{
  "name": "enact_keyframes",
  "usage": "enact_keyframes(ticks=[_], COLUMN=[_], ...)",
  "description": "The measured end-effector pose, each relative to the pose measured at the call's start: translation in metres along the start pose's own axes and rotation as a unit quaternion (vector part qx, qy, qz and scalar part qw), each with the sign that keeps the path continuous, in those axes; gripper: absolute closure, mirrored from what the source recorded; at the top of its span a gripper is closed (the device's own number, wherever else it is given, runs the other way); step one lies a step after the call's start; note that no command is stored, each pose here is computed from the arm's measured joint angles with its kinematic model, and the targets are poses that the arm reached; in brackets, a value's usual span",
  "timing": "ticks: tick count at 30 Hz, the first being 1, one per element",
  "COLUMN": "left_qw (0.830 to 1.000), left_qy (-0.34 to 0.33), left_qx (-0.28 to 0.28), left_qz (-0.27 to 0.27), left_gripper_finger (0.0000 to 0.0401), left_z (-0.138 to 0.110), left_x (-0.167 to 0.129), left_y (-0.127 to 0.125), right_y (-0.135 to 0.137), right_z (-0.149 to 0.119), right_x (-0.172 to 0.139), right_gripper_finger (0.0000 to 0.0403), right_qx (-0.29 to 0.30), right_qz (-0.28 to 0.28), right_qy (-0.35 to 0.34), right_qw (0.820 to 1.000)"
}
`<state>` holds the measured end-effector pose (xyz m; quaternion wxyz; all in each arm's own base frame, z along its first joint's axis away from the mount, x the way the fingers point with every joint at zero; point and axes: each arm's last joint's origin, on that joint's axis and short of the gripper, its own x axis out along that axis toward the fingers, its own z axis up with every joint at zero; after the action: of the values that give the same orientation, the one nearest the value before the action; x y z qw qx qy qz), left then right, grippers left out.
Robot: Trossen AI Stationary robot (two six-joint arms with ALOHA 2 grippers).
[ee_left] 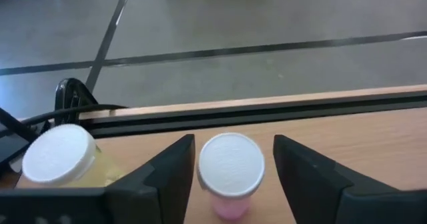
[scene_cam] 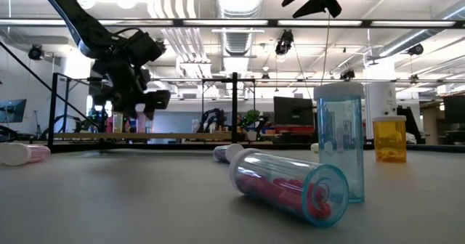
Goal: Pick and place medicine bottles onto shelf by color
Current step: Put the middle pink pill bottle on the shelf, then put the left orange pill bottle on the shelf
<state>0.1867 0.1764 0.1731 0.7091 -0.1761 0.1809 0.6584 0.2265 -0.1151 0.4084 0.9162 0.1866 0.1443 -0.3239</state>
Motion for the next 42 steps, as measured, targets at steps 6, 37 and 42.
enact_keyframes(ticks=[6,37,42], left_qw=[1.0,0.915,0.906], left_qy=[-0.013,-0.148,-0.127], left_qx=[0.001,0.157,0.147], left_qz=[-0.012,-0.34,-0.377], left_gripper_finger=[0.0204,0.0204,0.0204], left_z=[0.007,0.015,-0.001], left_x=[-0.007,-0.176,-0.2], left_y=[0.002,-0.05,-0.064], right_y=[0.0,0.0,0.0], right_z=[0.0,0.0,0.0], right_x=[0.0,0.0,0.0], right_gripper_finger=[0.0177,0.0177,0.0177], right_qx=[0.0,0.0,0.0], right_qz=[0.0,0.0,0.0], right_qy=[0.0,0.0,0.0], right_qw=[1.0,1.0,1.0])
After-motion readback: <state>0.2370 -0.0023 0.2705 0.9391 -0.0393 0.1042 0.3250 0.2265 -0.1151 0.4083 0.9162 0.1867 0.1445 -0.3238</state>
